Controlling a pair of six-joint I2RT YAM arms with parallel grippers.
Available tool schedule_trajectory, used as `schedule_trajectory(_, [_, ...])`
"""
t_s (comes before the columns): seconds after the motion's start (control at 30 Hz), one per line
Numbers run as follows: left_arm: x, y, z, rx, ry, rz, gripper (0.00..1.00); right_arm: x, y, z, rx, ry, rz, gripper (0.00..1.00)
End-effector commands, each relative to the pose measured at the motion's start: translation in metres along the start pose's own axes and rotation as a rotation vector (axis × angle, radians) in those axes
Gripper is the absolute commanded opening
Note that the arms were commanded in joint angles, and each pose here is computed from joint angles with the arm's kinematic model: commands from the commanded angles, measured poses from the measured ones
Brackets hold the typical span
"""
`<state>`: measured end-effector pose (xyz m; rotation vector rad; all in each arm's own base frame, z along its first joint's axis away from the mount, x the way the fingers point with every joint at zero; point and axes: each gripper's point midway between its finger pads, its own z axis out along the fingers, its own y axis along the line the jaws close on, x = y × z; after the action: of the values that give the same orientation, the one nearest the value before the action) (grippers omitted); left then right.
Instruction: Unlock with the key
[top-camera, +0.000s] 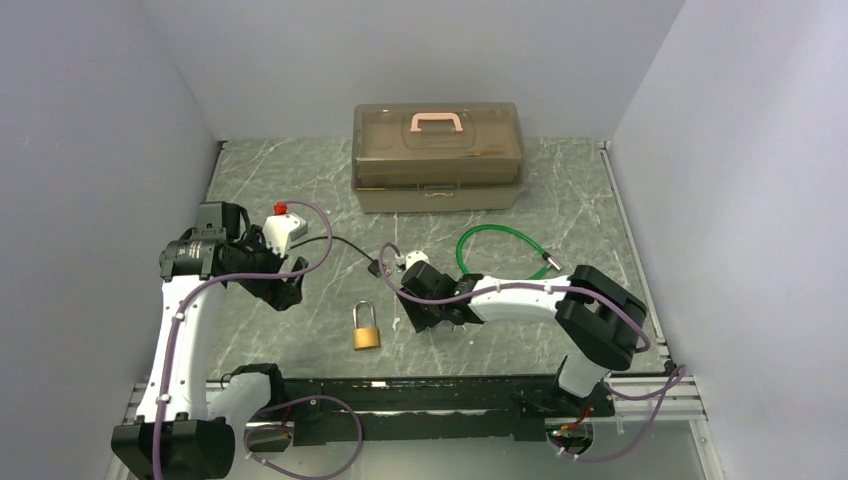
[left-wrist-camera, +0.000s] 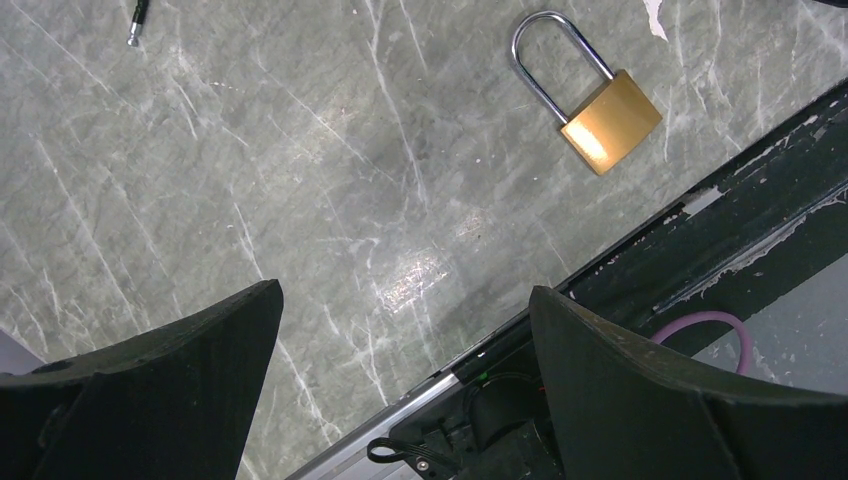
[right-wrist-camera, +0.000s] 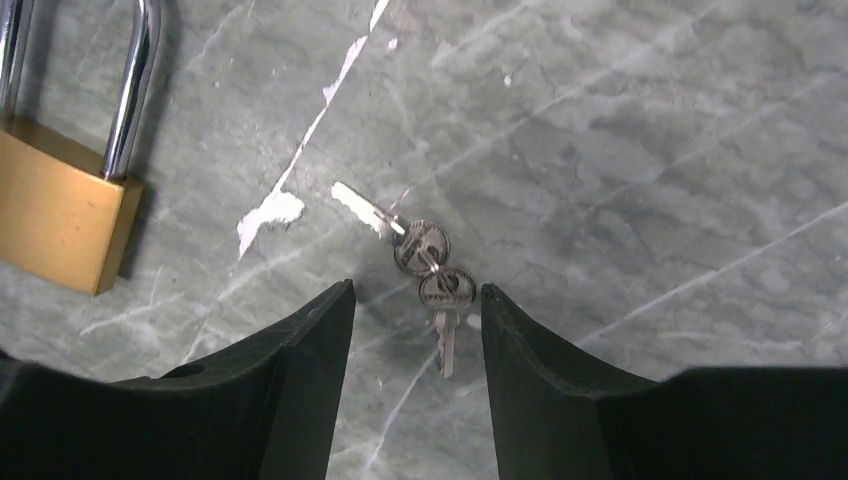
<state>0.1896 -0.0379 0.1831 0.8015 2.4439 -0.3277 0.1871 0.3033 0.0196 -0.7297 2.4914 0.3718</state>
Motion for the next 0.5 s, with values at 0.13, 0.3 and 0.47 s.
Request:
schedule_trajectory(0.13, [-0.005, -0.004, -0.004, -0.005, -0.038, 0.002, 0.99, -0.019, 0.006, 0.014, 0.001, -0.042, -0.040, 0.44])
schedule_trajectory(0.3, [-0.005, -0.005, -0.003, -0.001, -0.042, 0.000, 0.99, -0.011, 0.004, 0.011, 0.006, -0.034, -0.038, 0.17])
schedule_trajectory(0.47, [-0.006, -0.008, -0.002, 0.017, -0.050, -0.003, 0.99, -0.010, 0.004, 0.006, 0.000, -0.043, -0.039, 0.00])
